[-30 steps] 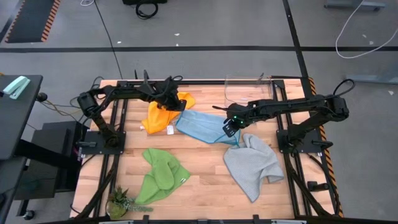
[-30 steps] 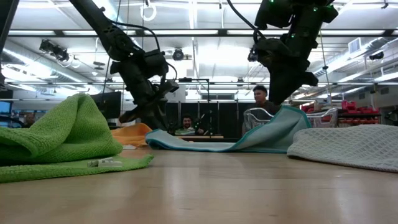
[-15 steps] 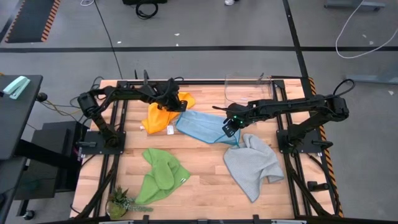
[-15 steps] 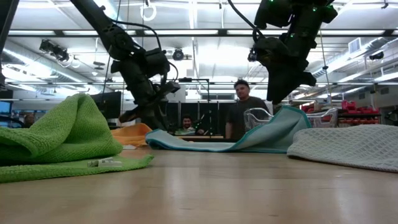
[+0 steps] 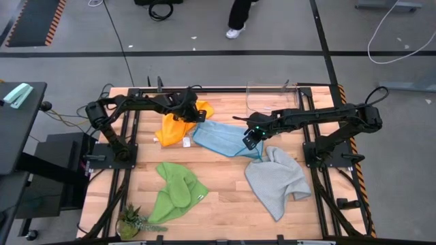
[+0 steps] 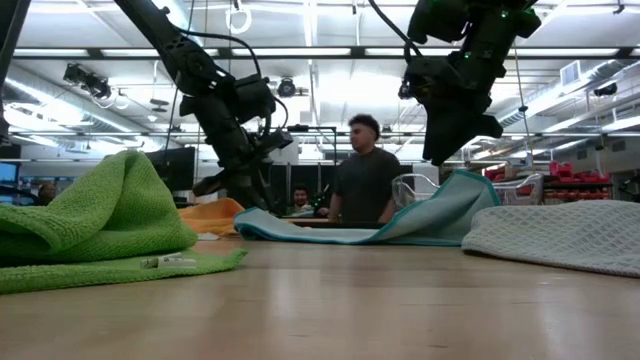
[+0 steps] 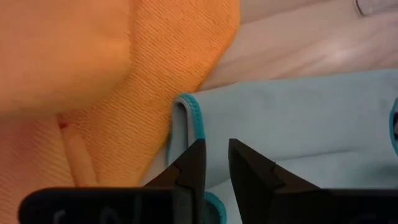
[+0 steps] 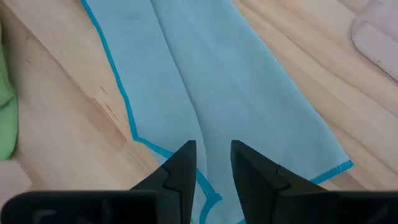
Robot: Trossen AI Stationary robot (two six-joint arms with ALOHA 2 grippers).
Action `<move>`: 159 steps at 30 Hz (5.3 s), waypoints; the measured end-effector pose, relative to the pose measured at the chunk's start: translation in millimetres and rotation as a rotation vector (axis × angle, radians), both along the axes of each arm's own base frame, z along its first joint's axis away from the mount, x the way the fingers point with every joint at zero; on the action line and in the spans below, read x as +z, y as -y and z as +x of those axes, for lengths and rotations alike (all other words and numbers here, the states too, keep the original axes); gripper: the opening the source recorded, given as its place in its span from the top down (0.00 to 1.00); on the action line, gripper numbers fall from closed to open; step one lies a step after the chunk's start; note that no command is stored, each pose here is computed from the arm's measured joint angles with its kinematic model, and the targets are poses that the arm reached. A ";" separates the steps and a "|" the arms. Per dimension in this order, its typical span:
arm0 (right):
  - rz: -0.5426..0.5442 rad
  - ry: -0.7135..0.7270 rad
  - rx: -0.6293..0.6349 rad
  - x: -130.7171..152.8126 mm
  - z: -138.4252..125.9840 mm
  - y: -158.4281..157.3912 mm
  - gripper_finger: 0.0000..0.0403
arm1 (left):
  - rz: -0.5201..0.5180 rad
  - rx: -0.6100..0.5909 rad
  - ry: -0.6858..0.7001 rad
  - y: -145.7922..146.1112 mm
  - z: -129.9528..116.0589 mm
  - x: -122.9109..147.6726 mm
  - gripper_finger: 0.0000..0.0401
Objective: Fold microfiber towels
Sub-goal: Fold the blue microfiber cloth
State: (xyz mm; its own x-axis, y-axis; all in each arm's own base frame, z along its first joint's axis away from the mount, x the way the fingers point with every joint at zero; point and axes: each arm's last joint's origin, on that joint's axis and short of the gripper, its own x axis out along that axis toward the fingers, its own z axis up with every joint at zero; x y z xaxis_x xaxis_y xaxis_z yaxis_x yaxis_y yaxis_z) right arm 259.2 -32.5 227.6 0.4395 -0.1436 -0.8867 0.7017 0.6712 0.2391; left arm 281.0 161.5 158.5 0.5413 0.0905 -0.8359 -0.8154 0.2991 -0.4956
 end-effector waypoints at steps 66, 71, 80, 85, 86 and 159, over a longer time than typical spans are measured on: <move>0.125 0.015 -0.440 -46.7 -57.5 -16.0 0.74 | 0.208 -0.235 0.084 -15.0 51.4 39.4 0.99; 0.104 0.129 -0.561 -53.0 -66.1 -11.8 0.74 | 0.226 -0.246 0.076 -19.6 48.6 39.2 1.00; 0.094 0.114 -0.693 -65.3 -75.8 -3.5 0.70 | 0.229 -0.261 0.077 -21.3 47.4 39.1 1.00; 0.109 0.098 -0.726 -71.2 -80.0 -2.7 0.66 | 0.229 -0.263 0.077 -21.3 47.5 39.1 1.00; 0.116 0.095 -0.724 -71.7 -80.2 -2.9 0.66 | 0.230 -0.264 0.077 -21.4 47.5 39.0 1.00; -0.195 0.167 -0.495 34.0 -88.1 -8.2 1.00 | 0.379 -0.169 0.234 7.4 -20.4 155.7 1.00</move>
